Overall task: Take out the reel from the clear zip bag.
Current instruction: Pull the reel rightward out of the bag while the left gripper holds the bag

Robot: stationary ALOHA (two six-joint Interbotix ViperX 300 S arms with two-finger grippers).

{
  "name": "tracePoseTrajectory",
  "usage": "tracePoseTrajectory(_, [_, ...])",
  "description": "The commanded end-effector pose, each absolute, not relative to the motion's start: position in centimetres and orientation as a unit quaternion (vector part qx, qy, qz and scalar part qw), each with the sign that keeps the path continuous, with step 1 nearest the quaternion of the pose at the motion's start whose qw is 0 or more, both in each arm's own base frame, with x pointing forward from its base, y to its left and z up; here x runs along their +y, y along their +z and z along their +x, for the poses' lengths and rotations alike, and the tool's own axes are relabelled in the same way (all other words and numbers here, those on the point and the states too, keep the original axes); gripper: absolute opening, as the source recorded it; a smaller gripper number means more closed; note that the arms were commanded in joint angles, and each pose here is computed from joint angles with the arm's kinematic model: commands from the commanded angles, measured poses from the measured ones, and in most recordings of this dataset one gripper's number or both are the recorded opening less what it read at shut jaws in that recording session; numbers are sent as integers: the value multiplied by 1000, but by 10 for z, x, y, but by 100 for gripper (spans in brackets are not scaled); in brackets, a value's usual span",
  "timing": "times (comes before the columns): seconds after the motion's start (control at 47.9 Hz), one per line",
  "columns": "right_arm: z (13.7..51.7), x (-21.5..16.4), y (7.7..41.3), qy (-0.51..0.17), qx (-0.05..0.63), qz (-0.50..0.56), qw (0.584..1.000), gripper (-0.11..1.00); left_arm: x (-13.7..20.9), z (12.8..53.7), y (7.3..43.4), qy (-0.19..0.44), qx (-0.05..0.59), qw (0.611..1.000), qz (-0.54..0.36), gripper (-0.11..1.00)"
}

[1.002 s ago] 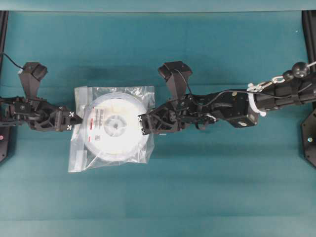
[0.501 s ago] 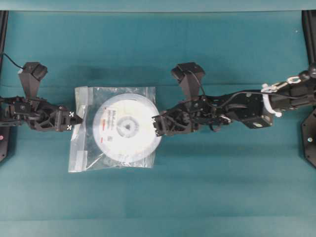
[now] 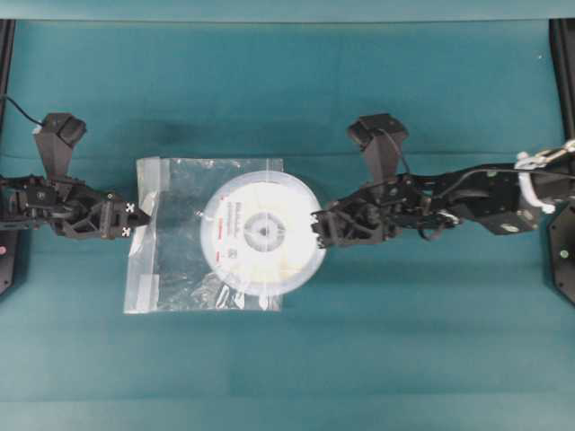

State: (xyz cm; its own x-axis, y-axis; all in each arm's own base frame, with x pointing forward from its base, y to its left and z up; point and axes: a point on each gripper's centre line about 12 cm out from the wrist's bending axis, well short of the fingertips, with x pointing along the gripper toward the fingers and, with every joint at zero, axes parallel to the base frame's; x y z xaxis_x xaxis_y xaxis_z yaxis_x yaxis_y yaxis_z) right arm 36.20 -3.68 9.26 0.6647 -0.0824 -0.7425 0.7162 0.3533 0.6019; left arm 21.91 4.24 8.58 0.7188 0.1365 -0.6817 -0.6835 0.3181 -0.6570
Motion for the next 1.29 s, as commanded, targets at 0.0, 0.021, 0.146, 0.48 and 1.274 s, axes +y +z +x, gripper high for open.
tracePoseTrajectory(0.0, [354,-38,99,-262,307,506,762,4,43,224,90,260,256,773,-518,1])
tracePoseTrajectory(0.021, [352,-38,99,-262,307,506,762,4,43,223,90,261,257,773,-518,1])
tracePoseTrajectory(0.146, [342,-39,99,-266,306,507,761,4,43,224,90,260,256,774,-518,1])
tracePoseTrajectory(0.48, [325,-41,102,-271,304,509,758,4,43,224,90,260,255,773,-519,1])
tracePoseTrajectory(1.274, [296,-38,102,-277,311,510,752,4,43,224,90,261,255,773,-520,1])
